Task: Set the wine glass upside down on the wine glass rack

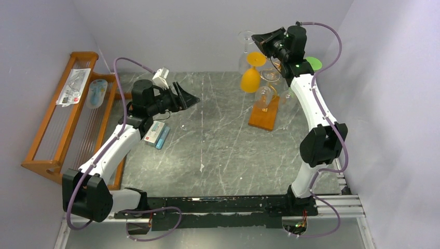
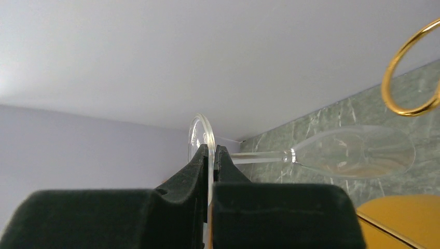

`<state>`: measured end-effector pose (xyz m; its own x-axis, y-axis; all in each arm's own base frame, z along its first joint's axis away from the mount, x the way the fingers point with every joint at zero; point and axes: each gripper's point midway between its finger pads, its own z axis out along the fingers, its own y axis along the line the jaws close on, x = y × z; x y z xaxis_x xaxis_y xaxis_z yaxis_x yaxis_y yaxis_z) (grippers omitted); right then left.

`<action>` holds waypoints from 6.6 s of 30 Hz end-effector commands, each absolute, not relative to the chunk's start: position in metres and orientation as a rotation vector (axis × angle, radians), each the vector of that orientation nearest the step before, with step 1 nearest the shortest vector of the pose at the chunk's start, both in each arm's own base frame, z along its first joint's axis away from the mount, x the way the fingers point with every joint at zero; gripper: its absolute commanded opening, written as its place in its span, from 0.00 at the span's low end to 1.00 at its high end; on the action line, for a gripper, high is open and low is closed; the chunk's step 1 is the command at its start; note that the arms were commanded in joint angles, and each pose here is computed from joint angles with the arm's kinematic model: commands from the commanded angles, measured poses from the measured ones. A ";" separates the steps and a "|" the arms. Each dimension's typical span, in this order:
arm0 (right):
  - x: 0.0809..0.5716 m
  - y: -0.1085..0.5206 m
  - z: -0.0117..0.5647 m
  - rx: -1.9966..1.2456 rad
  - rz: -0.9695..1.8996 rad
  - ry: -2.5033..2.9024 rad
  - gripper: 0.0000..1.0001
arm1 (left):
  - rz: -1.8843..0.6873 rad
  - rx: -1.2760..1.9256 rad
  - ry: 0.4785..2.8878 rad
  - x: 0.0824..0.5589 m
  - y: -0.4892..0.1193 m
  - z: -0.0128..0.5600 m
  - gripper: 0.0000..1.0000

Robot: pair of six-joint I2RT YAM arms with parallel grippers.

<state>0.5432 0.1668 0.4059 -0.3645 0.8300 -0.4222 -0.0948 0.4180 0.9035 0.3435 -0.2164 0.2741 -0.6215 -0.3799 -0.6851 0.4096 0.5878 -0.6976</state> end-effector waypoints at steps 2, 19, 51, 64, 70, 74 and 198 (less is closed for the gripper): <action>0.537 0.141 0.434 0.704 1.115 1.555 0.00 | -1.106 0.167 1.926 0.338 -0.220 0.270 0.73; 0.524 0.106 0.423 0.835 1.015 1.545 0.00 | -1.006 0.132 1.968 0.340 -0.208 0.256 0.72; 0.551 0.033 0.398 0.968 0.705 1.469 0.00 | -1.106 0.219 1.940 0.327 -0.220 0.296 0.75; 0.578 0.033 0.398 0.914 0.698 1.453 0.00 | -1.111 0.218 1.942 0.327 -0.220 0.295 0.74; 0.585 0.039 0.390 0.886 0.715 1.476 0.00 | -1.106 0.220 1.945 0.325 -0.219 0.294 0.74; 0.589 0.049 0.383 0.855 0.754 1.515 0.00 | -1.105 0.215 1.943 0.325 -0.219 0.295 0.74; 0.194 0.146 0.365 -0.169 1.093 1.595 0.66 | -0.210 0.251 2.151 0.404 -0.194 0.248 0.57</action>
<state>0.1974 0.1335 0.3969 -0.2146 0.4198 -0.8819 -0.6196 0.6394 0.4552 0.3955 -0.2001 0.2367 -0.5729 0.0608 -0.8174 0.2882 0.9485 -0.1314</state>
